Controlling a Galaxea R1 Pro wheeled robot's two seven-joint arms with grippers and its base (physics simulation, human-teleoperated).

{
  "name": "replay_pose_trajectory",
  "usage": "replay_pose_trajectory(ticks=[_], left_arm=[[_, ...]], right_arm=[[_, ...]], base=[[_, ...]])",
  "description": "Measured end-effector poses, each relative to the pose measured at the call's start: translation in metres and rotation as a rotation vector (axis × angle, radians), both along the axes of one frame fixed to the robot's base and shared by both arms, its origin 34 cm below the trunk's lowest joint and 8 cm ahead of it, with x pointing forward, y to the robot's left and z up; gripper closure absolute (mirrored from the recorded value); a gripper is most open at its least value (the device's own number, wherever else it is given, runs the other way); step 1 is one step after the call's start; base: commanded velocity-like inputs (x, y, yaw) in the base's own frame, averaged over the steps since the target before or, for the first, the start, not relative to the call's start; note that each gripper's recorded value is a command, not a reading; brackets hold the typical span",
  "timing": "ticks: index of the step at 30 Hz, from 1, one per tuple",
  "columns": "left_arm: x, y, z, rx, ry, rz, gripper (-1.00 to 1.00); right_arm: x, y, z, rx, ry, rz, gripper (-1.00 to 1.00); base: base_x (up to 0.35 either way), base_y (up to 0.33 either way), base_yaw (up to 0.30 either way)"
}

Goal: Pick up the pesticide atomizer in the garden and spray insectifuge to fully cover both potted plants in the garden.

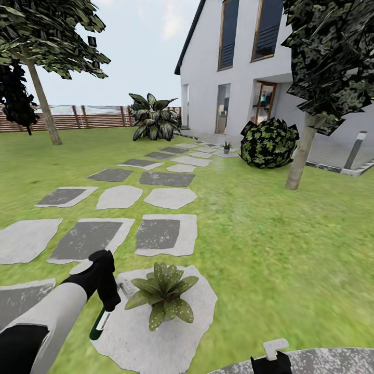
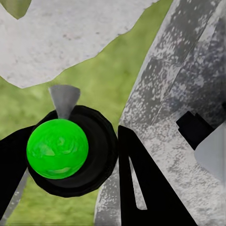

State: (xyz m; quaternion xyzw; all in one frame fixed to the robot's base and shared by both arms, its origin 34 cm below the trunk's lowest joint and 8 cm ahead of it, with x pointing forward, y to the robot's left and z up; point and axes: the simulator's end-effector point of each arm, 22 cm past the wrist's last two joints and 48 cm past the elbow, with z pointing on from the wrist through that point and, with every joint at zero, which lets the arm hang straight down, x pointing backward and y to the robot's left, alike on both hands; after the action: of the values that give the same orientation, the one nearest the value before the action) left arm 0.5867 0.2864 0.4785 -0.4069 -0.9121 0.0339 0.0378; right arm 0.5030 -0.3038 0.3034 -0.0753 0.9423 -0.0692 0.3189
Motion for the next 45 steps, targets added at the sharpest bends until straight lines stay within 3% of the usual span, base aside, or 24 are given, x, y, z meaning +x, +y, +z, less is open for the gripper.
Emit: replay_pose_trajectory(ticks=[15, 34, 45], left_arm=[[-0.009, -0.002, -0.007, 0.027, 0.025, -0.029, 1.0], [-0.022, -0.001, -0.015, 0.028, 0.059, -0.026, 1.0], [-0.021, -0.003, -0.013, 0.027, 0.056, -0.028, 1.0]], right_arm=[[0.0, 0.001, 0.0, 0.003, 0.001, -0.003, -1.0], [0.002, 0.001, 0.002, 0.003, -0.005, -0.003, -1.0], [0.002, 0.001, 0.003, 0.003, -0.008, -0.003, -1.0]], base=[[0.174, 0.181, -0.134], [0.001, 0.056, -0.145], [-0.166, 0.176, -0.05]])
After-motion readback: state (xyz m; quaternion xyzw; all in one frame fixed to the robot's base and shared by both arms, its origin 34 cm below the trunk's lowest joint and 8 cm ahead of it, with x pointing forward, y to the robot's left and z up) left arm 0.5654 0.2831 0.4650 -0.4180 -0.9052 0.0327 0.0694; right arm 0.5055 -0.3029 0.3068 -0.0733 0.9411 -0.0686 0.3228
